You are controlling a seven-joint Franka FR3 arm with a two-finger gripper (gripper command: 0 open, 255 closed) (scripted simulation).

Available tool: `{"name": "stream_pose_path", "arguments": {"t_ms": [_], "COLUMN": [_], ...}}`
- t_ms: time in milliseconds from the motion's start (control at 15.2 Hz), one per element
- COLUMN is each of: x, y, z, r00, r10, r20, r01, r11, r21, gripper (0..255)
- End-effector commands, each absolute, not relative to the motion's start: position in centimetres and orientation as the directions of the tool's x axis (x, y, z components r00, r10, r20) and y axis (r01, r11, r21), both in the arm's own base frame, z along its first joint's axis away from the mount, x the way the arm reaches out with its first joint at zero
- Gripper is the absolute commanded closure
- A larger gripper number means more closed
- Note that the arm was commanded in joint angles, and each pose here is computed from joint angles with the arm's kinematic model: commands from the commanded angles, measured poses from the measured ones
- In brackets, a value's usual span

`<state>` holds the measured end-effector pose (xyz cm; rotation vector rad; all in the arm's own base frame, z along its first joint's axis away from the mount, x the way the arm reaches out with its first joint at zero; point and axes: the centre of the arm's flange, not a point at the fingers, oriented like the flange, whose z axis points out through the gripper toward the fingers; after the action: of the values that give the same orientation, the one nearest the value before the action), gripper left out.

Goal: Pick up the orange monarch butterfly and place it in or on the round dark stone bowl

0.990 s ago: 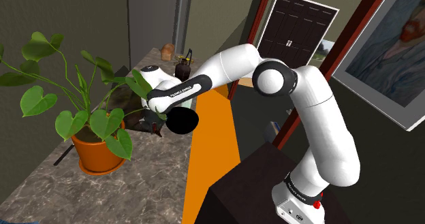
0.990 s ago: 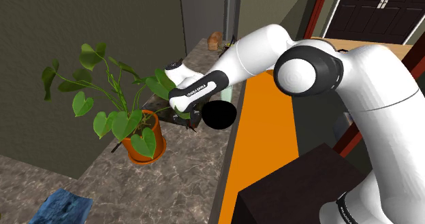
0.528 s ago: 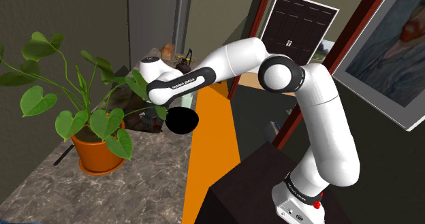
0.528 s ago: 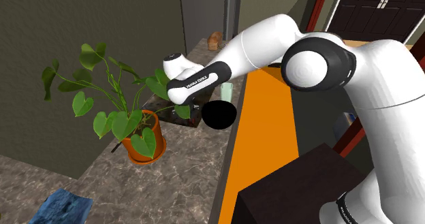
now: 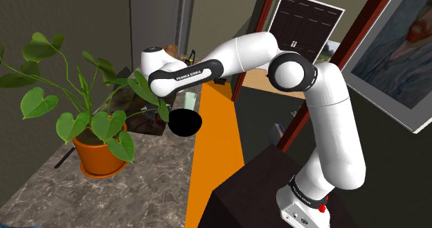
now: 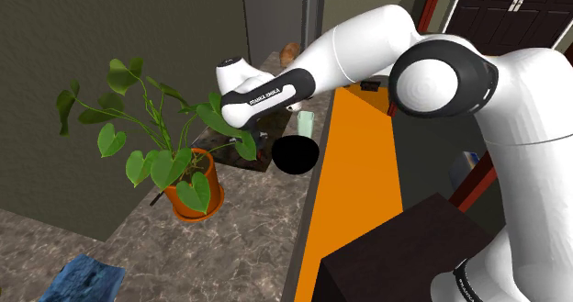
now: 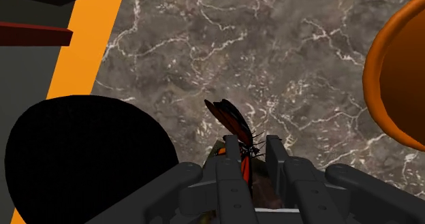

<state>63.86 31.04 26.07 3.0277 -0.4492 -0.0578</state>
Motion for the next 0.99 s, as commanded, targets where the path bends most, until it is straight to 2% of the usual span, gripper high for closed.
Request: {"name": "stream_pose_path", "arguments": {"t_ms": [0,132,924], "x": [63.9,63.9,66.0], "y": [31.0,31.0,15.3], "z": [27.1,27.8,27.9], "r00": [0.956,0.956,0.956], "r10": [-0.291,-0.291,-0.291], "r20": [-0.026,-0.026,-0.026], "r01": [-0.288,-0.288,-0.288], "r11": [-0.954,-0.954,-0.954], "r21": [0.085,0.085,0.085], "gripper": [255,255,255]}}
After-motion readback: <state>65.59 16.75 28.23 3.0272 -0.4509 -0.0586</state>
